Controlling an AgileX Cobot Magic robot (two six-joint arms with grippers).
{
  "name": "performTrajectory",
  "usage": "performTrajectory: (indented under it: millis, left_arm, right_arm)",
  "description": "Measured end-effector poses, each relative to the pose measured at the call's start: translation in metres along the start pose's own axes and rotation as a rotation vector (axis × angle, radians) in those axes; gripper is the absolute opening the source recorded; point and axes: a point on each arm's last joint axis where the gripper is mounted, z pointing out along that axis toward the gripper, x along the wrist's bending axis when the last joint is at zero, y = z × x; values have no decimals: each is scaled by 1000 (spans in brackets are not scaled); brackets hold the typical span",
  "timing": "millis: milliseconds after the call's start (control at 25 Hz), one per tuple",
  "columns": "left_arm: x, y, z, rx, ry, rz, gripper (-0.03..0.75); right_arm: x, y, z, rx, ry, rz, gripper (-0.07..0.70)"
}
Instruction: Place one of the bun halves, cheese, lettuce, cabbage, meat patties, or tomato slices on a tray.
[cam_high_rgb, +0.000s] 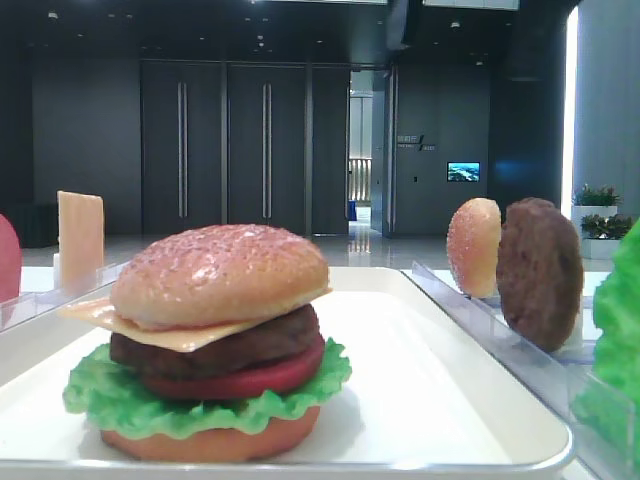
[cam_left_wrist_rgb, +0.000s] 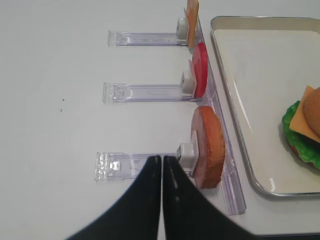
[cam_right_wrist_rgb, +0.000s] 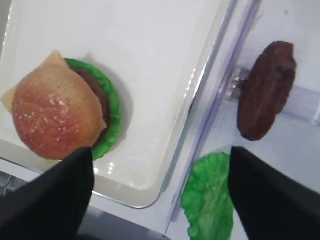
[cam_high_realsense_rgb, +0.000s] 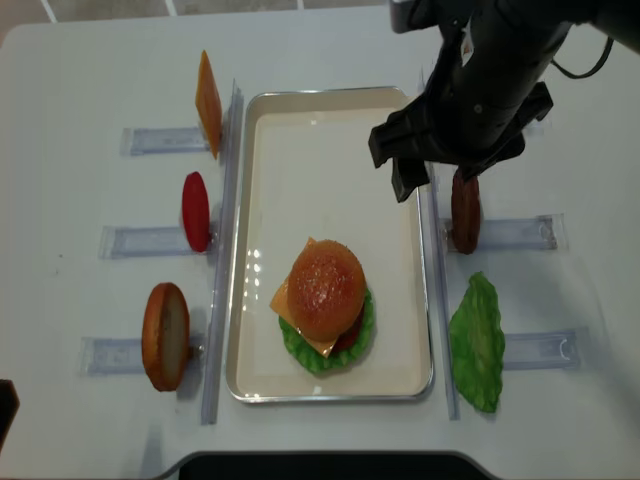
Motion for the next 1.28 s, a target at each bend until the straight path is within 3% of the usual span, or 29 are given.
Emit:
performTrajectory:
  millis: [200, 560, 680, 880, 1280]
  left_arm:
    - [0, 0, 0, 0, 0, 0, 0]
    - [0, 0, 0, 0, 0, 0, 0]
    - [0, 0, 0, 0, 0, 0, 0]
    - [0, 0, 0, 0, 0, 0, 0]
    - [0, 0, 0, 0, 0, 0, 0]
  right_arm:
    - [-46, 13, -6, -22, 0, 88, 529]
    - [-174, 12, -29, -90, -85, 334, 527]
    - [-202, 5, -36, -100, -111, 350, 527]
    - [-214, 0, -39, -102, -124, 317, 527]
    - [-206, -16, -47, -110, -135, 287, 523]
